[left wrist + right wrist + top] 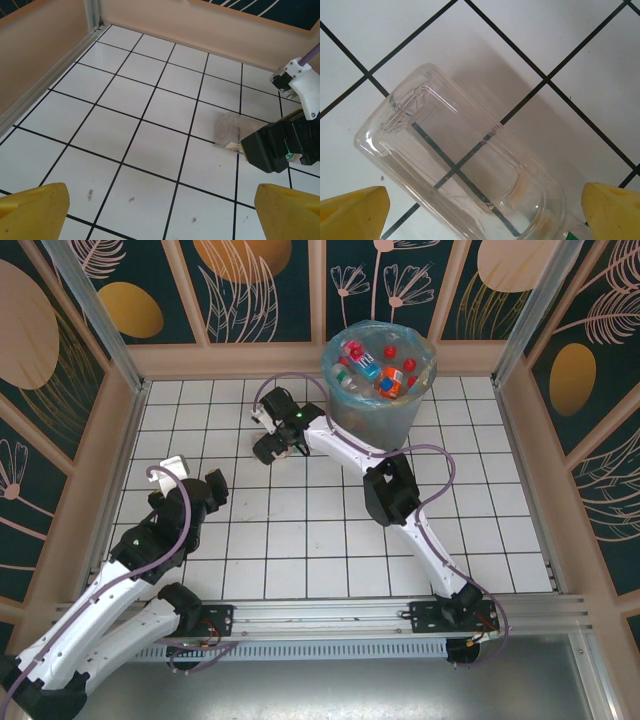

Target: Put the plastic bottles in the bin

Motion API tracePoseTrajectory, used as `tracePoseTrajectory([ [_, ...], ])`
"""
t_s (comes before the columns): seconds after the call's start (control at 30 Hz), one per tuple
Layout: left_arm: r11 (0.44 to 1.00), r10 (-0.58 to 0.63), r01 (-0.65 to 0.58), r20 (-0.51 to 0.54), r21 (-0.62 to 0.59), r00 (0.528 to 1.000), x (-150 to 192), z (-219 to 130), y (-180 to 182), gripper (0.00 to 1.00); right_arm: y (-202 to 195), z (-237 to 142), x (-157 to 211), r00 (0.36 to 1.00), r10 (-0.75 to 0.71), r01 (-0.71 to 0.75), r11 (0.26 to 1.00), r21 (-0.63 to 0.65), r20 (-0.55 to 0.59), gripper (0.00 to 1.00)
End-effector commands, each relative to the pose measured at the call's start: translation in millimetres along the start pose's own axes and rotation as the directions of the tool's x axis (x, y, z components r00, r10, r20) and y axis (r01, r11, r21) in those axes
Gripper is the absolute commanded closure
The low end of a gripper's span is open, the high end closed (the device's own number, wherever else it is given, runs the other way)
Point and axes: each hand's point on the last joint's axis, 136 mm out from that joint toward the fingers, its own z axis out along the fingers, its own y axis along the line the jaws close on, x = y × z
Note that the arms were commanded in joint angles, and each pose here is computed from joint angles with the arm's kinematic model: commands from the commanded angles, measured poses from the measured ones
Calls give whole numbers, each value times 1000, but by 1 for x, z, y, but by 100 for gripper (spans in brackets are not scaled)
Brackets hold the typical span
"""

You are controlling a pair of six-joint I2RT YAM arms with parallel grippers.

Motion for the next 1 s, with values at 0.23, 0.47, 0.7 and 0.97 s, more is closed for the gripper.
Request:
tracePoseTrajectory([
  [0.23,1000,-21,21,11,18,1000,-9,-1,-7,5,34,-1,22,996,-64,50,978,-204,-64,7],
  [0.47,1000,-24,24,12,14,1000,-9,-3,-5,5,37,-1,18,997,-55,43,974,-221,-49,16],
  [0.7,999,-34,33,14,10,999,-9,-6,0,5,39,9,24,996,-65,51,973,-227,-54,1],
  [0.97,999,-38,38,16,0,999,-9,-10,6,5,45,16,26,997,-70,57,963,-262,-42,3],
])
